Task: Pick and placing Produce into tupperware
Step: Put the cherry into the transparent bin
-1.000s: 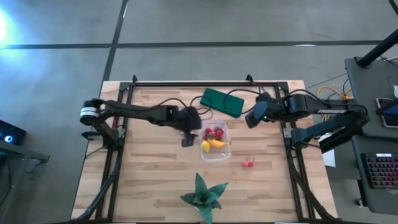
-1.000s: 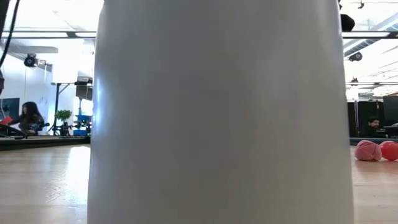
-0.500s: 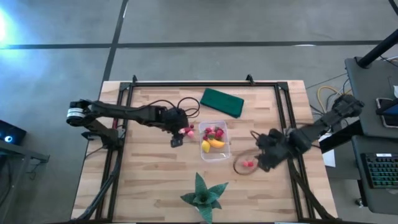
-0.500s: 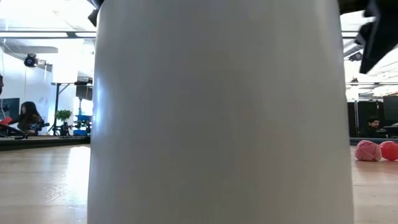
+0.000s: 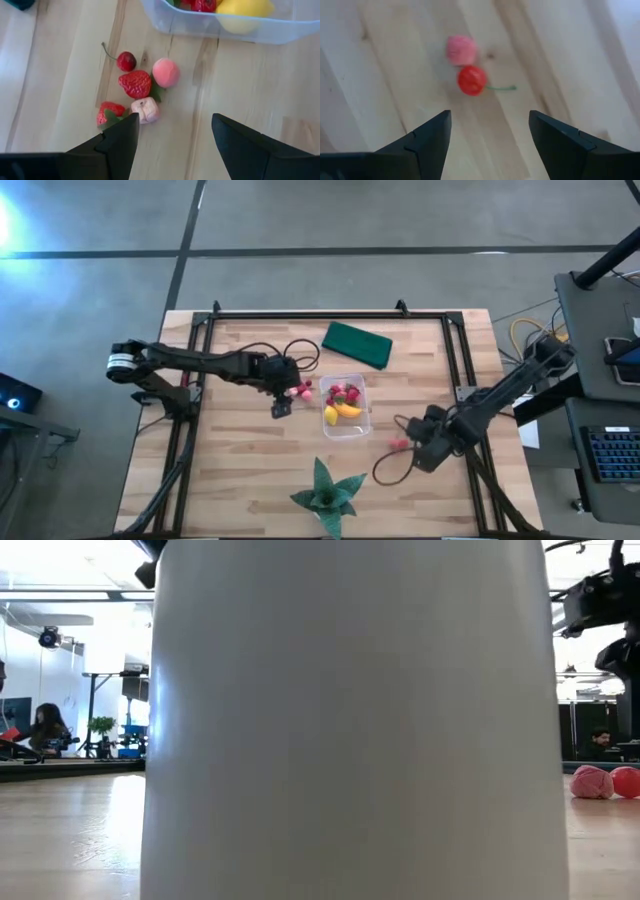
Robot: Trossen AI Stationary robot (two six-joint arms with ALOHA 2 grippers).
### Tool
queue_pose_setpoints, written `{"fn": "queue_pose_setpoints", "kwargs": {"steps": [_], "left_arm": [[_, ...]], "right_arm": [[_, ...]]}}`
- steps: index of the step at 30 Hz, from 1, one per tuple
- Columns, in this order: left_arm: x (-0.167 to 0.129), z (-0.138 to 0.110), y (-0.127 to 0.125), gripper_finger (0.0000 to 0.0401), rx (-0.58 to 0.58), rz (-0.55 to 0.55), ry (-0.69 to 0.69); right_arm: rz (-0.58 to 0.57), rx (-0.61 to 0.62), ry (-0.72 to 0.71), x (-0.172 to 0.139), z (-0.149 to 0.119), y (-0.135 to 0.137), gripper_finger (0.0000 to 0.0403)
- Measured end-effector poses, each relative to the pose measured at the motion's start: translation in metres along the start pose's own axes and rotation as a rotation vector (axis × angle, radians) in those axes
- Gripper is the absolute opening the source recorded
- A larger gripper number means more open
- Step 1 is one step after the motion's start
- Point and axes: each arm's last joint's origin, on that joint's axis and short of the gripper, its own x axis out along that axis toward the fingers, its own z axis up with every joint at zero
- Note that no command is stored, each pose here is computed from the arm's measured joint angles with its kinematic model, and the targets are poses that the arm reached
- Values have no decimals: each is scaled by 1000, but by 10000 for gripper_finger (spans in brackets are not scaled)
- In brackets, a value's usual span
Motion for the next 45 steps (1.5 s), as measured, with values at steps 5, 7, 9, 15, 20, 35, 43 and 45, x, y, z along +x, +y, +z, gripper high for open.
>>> {"fn": "queue_pose_setpoints", "kwargs": {"steps": [5, 7, 9, 15, 20, 35, 43, 45], "left_arm": [[3, -4, 0, 235, 1, 1, 15], [4, -7, 0, 235, 2, 2, 25], [6, -9, 0, 235, 2, 2, 33], [7, -11, 0, 235, 3, 2, 37], [7, -11, 0, 235, 3, 2, 37], [7, -11, 0, 235, 4, 2, 38], [7, -11, 0, 235, 4, 2, 39], [7, -11, 0, 235, 4, 2, 38]], "right_arm": [[-23, -101, 20, 16, 2, 11, 258], [-46, -117, 35, 21, 1, 12, 258], [-70, -130, 44, 26, 0, 13, 258], [-135, -179, -20, 32, 3, 15, 243], [-93, -236, -56, 31, 7, 22, 228], [-40, -242, -63, 33, 9, 28, 215], [-55, -247, -52, 41, 8, 31, 192], [-59, -247, -48, 43, 8, 31, 186]]}}
